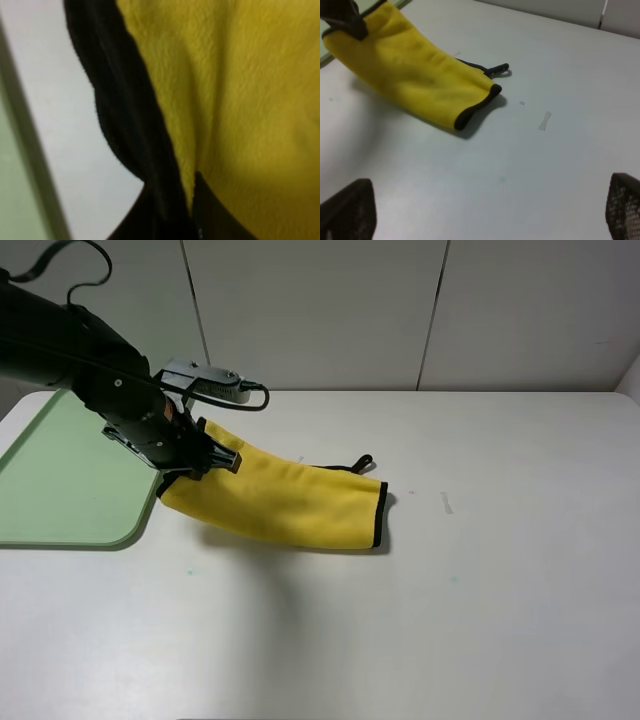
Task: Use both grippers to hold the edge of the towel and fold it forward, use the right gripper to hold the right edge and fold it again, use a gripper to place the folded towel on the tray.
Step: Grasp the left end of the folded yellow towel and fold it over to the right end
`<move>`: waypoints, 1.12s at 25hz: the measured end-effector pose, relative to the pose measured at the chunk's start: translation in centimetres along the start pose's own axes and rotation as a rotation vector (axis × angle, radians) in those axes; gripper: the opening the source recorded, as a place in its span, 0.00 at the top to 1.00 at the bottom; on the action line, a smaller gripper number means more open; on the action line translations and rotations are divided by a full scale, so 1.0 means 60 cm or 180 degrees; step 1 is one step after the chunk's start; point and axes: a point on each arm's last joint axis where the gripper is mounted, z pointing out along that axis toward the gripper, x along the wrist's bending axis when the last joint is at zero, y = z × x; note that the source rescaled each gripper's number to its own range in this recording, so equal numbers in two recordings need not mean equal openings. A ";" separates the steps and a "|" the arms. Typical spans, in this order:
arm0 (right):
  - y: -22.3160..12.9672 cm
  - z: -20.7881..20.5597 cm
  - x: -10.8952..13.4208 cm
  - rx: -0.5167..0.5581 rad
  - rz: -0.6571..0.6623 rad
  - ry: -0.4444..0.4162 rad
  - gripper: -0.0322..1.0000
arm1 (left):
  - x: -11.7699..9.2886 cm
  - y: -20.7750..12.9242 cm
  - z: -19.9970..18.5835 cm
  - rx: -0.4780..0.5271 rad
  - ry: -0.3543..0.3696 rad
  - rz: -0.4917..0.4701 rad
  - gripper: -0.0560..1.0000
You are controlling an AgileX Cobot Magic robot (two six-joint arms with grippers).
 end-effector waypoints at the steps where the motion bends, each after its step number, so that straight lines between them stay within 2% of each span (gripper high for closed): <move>1: 0.000 0.000 0.000 0.0000 0.0000 0.0000 0.00 | 0.000 0.005 -0.005 -0.0020 0.0009 0.0001 0.89; 5: 0.000 0.000 0.000 0.0000 0.0000 0.0000 0.00 | -0.021 0.021 -0.020 -0.0029 -0.0026 0.0143 0.89; 11: 0.000 0.000 0.000 0.0000 0.0000 0.0000 0.00 | -0.091 0.058 -0.050 -0.0219 -0.0277 0.0402 0.89; 18: 0.000 0.000 0.000 0.0000 0.0000 0.0000 0.00 | -0.148 0.075 -0.074 -0.0359 -0.0473 0.0544 0.89; 22: 0.000 0.000 0.000 0.0000 0.0000 0.0000 0.00 | -0.168 0.065 -0.060 -0.0275 -0.0507 0.0629 0.89; 28: 0.000 0.000 0.000 0.0000 0.0002 0.0003 0.00 | -0.179 0.061 -0.049 -0.0267 -0.0560 0.0628 0.89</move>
